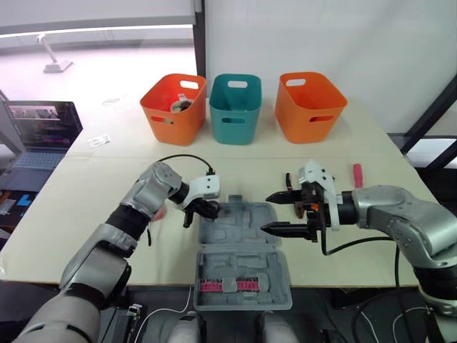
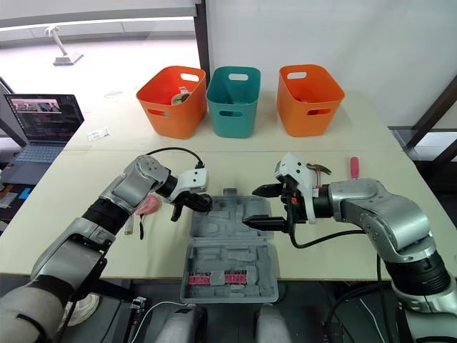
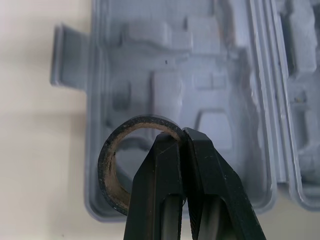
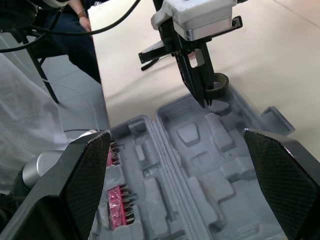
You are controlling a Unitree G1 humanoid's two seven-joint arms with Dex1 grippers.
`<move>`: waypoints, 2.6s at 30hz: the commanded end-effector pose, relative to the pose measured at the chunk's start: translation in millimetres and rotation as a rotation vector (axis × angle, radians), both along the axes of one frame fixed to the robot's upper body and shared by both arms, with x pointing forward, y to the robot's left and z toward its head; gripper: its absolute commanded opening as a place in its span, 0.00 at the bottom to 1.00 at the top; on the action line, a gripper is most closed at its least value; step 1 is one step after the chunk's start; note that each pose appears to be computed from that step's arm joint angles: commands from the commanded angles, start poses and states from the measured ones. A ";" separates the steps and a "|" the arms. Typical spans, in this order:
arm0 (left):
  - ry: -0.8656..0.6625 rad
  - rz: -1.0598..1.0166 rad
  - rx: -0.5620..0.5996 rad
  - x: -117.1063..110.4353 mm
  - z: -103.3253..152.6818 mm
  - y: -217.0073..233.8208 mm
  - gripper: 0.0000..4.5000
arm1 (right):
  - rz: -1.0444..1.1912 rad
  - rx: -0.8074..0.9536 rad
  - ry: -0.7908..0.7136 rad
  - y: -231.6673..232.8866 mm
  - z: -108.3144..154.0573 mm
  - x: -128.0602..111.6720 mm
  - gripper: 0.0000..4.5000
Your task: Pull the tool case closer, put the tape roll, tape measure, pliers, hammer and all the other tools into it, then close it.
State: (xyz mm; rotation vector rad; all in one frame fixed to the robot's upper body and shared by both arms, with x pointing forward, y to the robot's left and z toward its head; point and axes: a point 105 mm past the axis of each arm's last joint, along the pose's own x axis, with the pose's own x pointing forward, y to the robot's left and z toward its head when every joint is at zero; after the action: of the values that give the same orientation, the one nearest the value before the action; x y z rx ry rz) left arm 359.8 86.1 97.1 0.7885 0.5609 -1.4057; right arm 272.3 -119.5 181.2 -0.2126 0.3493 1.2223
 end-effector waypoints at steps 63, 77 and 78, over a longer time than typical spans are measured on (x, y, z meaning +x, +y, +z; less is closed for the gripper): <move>-0.094 0.320 -0.503 10.5 9.1 11.5 0.23 | 0.028 0.000 -0.070 2.8 19.4 6.9 1.00; -0.021 0.299 -0.364 2.6 -64.1 15.9 0.23 | 0.001 -0.002 -0.061 -1.5 18.0 2.4 1.00; -0.028 0.299 -0.364 3.4 -63.2 16.2 0.23 | -0.003 -0.005 -0.059 -2.4 16.8 2.3 1.00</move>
State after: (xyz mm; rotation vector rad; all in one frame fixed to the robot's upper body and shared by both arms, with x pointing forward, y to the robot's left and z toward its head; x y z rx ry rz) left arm 369.9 97.6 52.6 0.3930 0.2914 -1.1663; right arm 277.4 -120.4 188.7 -0.2267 0.3389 1.2144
